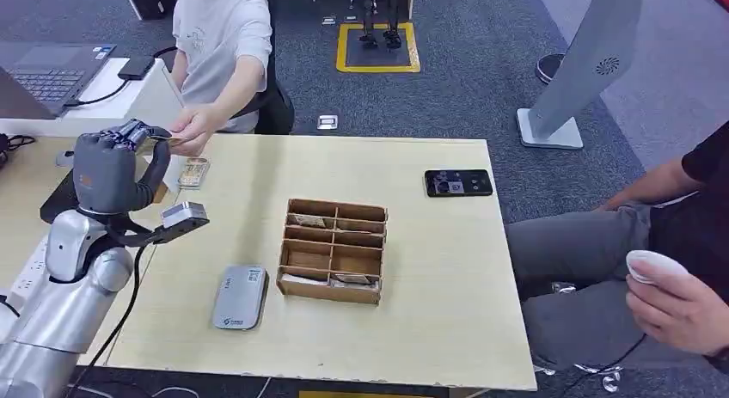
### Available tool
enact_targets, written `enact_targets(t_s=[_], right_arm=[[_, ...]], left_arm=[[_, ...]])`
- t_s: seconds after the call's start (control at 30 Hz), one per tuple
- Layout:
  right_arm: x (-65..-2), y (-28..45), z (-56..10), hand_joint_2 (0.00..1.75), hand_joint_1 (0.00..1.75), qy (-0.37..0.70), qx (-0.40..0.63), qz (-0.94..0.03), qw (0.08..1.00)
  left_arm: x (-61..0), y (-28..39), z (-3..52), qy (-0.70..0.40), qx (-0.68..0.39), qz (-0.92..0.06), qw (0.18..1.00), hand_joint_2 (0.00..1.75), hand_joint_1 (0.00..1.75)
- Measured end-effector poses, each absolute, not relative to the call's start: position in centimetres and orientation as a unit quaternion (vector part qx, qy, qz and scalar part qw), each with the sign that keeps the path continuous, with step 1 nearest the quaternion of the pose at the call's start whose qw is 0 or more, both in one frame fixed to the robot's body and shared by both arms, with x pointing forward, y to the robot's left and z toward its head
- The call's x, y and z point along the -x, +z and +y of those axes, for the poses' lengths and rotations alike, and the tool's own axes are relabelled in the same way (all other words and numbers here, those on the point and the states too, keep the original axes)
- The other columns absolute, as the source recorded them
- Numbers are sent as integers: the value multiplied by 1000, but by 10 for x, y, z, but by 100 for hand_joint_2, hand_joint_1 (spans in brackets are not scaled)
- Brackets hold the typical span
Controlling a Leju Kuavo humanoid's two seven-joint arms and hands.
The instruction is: Pass the card to the sensor for recognition and then transmit it.
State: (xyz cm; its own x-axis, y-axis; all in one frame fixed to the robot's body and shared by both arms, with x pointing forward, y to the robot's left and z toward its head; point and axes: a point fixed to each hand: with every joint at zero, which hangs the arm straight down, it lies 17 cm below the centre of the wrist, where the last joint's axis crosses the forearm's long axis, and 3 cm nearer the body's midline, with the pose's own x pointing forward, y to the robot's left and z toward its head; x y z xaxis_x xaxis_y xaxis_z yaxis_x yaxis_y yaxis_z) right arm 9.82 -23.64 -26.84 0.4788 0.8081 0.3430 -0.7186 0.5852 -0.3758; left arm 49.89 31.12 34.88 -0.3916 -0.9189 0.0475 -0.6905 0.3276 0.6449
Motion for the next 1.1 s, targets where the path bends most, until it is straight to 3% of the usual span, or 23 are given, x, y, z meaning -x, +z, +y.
enact_targets(t_s=[0.07, 0.1, 0.3, 0.63, 0.77, 1.1], right_arm=[[-98, -268, -236, 175, 0, 446, 90, -248, 855], [-98, -268, -236, 175, 0, 446, 90, -247, 855], [-96, -269, -238, 175, 0, 446, 96, -243, 856], [-90, -269, -241, 175, 0, 446, 100, -246, 855], [-87, -269, -243, 175, 0, 442, 106, -244, 857], [-79, -269, -242, 175, 0, 436, 110, -242, 860]], left_arm=[[-499, 347, 310, -275, -509, -788, 209, 175, 175], [-500, 347, 309, -276, -509, -788, 210, 175, 0], [-500, 346, 309, -274, -511, -788, 208, 175, 0], [-512, 326, 311, -281, -480, -784, 275, 175, 0], [-504, 298, 286, -294, -355, -815, 351, 175, 0], [-460, 296, 250, -340, -302, -829, 326, 175, 0]])
